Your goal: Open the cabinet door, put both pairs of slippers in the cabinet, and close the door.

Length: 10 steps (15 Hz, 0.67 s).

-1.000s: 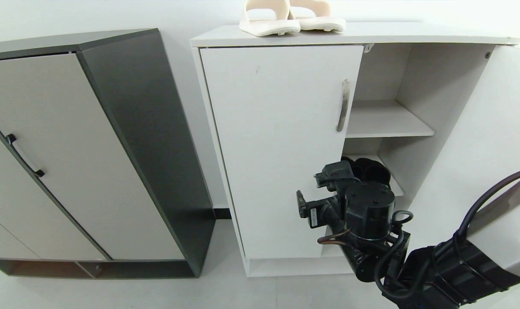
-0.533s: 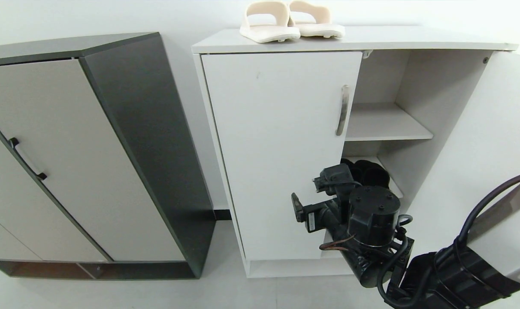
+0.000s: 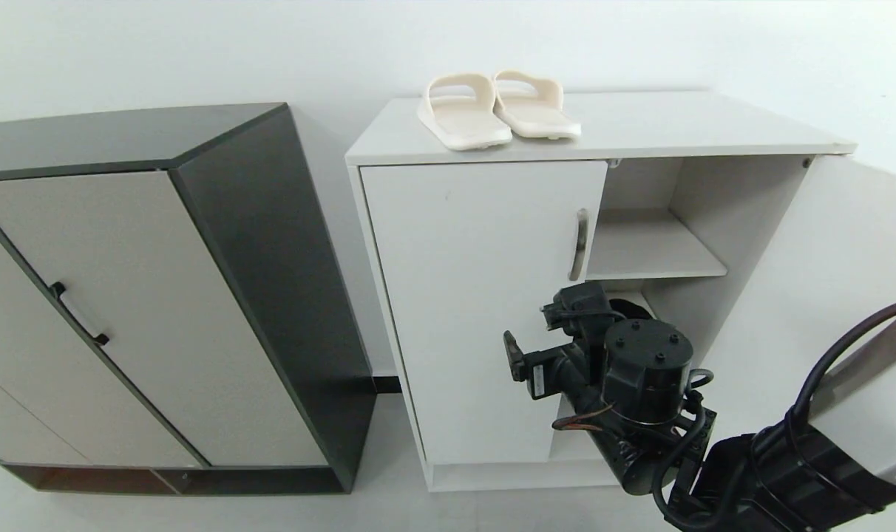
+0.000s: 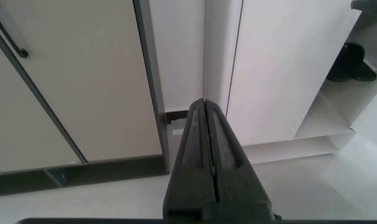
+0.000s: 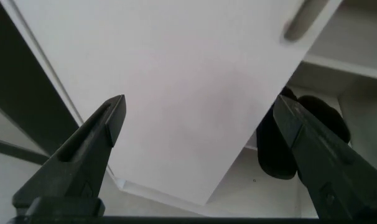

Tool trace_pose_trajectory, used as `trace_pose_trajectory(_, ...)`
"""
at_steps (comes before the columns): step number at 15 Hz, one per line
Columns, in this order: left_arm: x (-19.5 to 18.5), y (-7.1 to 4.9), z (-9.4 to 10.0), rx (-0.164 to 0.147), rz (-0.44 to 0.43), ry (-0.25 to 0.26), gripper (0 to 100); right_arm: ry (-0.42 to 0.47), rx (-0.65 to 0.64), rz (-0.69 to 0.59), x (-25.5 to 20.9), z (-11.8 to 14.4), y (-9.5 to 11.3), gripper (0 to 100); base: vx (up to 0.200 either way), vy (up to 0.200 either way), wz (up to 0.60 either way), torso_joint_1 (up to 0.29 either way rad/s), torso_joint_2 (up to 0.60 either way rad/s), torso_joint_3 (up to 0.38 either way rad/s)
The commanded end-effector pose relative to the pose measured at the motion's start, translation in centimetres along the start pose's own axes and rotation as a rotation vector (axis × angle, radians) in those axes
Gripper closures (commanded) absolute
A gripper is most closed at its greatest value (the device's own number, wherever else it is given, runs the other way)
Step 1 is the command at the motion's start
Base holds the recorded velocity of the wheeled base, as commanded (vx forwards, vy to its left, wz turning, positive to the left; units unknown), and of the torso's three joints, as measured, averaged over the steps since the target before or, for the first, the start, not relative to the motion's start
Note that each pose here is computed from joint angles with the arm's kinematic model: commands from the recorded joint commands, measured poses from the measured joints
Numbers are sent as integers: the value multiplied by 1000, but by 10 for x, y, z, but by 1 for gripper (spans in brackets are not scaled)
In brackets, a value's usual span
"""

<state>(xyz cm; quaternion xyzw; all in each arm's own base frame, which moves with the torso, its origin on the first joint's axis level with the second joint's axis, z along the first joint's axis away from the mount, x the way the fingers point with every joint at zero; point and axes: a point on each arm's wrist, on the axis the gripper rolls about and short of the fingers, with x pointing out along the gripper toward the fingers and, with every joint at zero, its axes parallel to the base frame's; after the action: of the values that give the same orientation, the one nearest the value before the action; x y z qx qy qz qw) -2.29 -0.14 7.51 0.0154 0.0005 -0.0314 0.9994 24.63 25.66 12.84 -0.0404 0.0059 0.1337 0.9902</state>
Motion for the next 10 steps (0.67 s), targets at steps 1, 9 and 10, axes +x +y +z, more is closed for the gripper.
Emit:
trace_pose_trajectory(1, 0, 0, 0, 0, 0, 1, 100, 1, -1, 1, 0, 0, 0, 0, 0, 0, 0, 119, -471, -344)
trace_pose_trajectory(9, 0, 0, 0, 0, 0, 1, 100, -5, 1, 0, 0, 2, 0, 0, 0, 0, 0, 163, -480, -323)
trace_pose_trajectory(10, 0, 0, 0, 0, 0, 1, 100, -6, 2, 0, -1, 2, 0, 0, 0, 0, 0, 193, -505, -315)
